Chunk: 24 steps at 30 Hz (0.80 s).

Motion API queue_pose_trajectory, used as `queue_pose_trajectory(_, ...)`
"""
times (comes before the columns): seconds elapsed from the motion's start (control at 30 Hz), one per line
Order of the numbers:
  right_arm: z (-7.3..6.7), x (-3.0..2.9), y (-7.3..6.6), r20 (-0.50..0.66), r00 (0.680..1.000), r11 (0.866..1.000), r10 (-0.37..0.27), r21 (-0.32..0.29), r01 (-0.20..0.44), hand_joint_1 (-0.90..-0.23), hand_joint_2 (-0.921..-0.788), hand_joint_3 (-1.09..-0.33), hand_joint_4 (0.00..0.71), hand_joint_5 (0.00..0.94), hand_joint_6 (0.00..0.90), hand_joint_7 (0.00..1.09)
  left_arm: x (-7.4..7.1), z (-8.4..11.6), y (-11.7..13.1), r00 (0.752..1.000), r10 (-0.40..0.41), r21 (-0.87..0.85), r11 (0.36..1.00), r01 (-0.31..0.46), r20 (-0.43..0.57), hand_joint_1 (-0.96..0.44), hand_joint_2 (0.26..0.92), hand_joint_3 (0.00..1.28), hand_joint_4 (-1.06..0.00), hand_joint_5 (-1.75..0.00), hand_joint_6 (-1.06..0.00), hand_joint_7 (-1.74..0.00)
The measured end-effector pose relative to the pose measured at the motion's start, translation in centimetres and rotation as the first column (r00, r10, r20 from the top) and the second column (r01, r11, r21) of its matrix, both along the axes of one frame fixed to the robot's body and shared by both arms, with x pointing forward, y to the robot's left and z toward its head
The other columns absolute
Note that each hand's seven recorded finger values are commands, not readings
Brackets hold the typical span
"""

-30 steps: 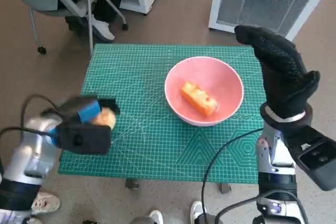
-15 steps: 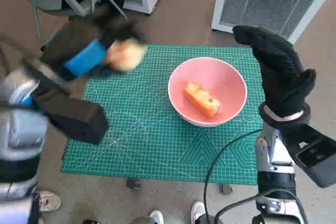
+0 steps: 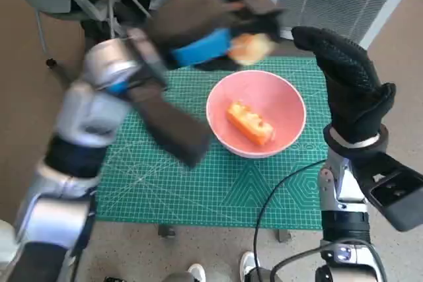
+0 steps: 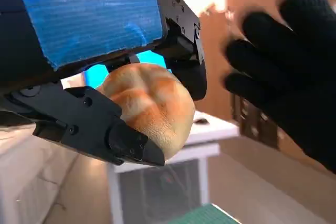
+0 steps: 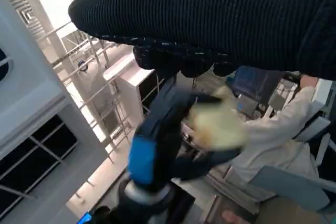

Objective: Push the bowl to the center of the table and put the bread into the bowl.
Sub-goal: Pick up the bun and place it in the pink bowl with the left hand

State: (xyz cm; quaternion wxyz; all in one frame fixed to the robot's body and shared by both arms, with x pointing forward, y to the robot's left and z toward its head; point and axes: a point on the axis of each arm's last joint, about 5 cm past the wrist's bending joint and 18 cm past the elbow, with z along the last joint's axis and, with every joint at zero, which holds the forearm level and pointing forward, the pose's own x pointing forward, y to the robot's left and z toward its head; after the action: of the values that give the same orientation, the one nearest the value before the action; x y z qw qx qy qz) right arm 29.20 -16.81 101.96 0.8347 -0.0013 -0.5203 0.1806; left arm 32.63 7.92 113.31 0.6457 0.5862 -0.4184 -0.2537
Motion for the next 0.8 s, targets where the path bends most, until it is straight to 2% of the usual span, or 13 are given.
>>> queue_pose_trajectory(0.23,-0.1,0.00,0.0,0.010,1.000,1.000,-0.006,0.002,0.006,-0.550,-0.921,-0.818,-0.001,0.435,-0.001,0.60,1.7,-2.4,-2.4,0.992,0.046,0.031,0.999,-0.043,-0.116,0.00,0.921,0.10,-0.63,-1.13,-0.62,-1.27)
queue_pose_trajectory(0.37,-0.1,-0.04,-0.1,0.016,1.000,1.000,-0.011,0.005,0.011,-0.551,-0.921,-0.817,-0.001,0.435,-0.001,0.60,2.4,-4.2,-3.1,0.977,0.090,0.052,0.995,-0.082,-0.195,0.00,0.921,0.15,-0.59,-1.22,-0.55,-1.29)
queue_pose_trajectory(0.4,-0.1,-0.04,-0.1,0.017,1.000,1.000,-0.013,0.007,0.012,-0.552,-0.921,-0.816,-0.001,0.435,-0.001,0.60,2.5,-4.6,-3.2,0.970,0.102,0.059,0.994,-0.091,-0.219,-0.07,0.921,0.17,-0.55,-1.11,-0.53,-1.33)
queue_pose_trajectory(0.43,-0.1,-0.05,-0.1,0.017,1.000,1.000,-0.014,0.009,0.014,-0.553,-0.921,-0.815,-0.001,0.435,-0.001,0.60,2.6,-5.1,-3.2,0.964,0.115,0.068,0.993,-0.101,-0.240,-0.17,0.921,0.21,-0.54,-0.87,-0.49,-1.38)
queue_pose_trajectory(0.47,-0.1,-0.06,-0.2,0.017,1.000,1.000,-0.015,0.010,0.015,-0.554,-0.921,-0.815,-0.001,0.435,-0.001,0.60,2.7,-5.5,-3.3,0.956,0.128,0.079,0.991,-0.111,-0.264,-0.17,0.906,0.20,-0.49,-0.72,-0.42,-1.25)
queue_pose_trajectory(0.5,-0.1,-0.07,-0.2,0.017,1.000,1.000,-0.016,0.010,0.016,-0.556,-0.921,-0.815,-0.001,0.435,-0.001,0.60,2.8,-5.8,-3.4,0.946,0.143,0.093,0.988,-0.121,-0.291,-0.17,0.896,0.17,-0.42,-0.47,-0.36,-0.98)
queue_pose_trajectory(0.53,-0.1,-0.08,-0.2,0.017,1.000,1.000,-0.017,0.010,0.017,-0.559,-0.921,-0.813,-0.001,0.435,-0.001,0.60,2.9,-6.0,-3.4,0.936,0.157,0.110,0.986,-0.129,-0.315,-0.20,0.891,0.12,-0.30,-0.30,-0.29,-0.72)
queue_pose_trajectory(0.57,-0.1,-0.10,-0.2,0.018,1.000,1.000,-0.018,0.010,0.018,-0.560,-0.921,-0.813,-0.001,0.435,-0.001,0.60,3.0,-6.3,-3.4,0.922,0.176,0.135,0.981,-0.137,-0.345,-0.21,0.892,0.10,-0.25,-0.24,-0.27,-0.61)
queue_pose_trajectory(0.6,-0.1,-0.11,-0.2,0.018,1.000,1.000,-0.018,0.010,0.018,-0.562,-0.921,-0.812,-0.001,0.435,-0.001,0.60,3.0,-6.5,-3.4,0.904,0.200,0.170,0.975,-0.145,-0.377,-0.24,0.886,0.06,-0.16,-0.15,-0.21,-0.44)
queue_pose_trajectory(0.67,-0.1,-0.13,-0.3,0.019,1.000,1.000,-0.020,0.010,0.020,-0.563,-0.921,-0.810,-0.001,0.436,-0.001,0.60,3.2,-6.8,-3.3,0.864,0.253,0.244,0.957,-0.157,-0.435,-0.30,0.879,0.03,-0.06,-0.06,-0.14,-0.26)
queue_pose_trajectory(0.8,-0.1,-0.19,-0.5,0.020,0.999,1.000,-0.029,0.012,0.029,-0.563,-0.921,-0.810,-0.001,0.437,-0.001,0.60,3.4,-7.0,-3.2,0.772,0.352,0.364,0.916,-0.167,-0.529,-0.39,0.876,0.01,-0.02,-0.02,-0.11,-0.16)
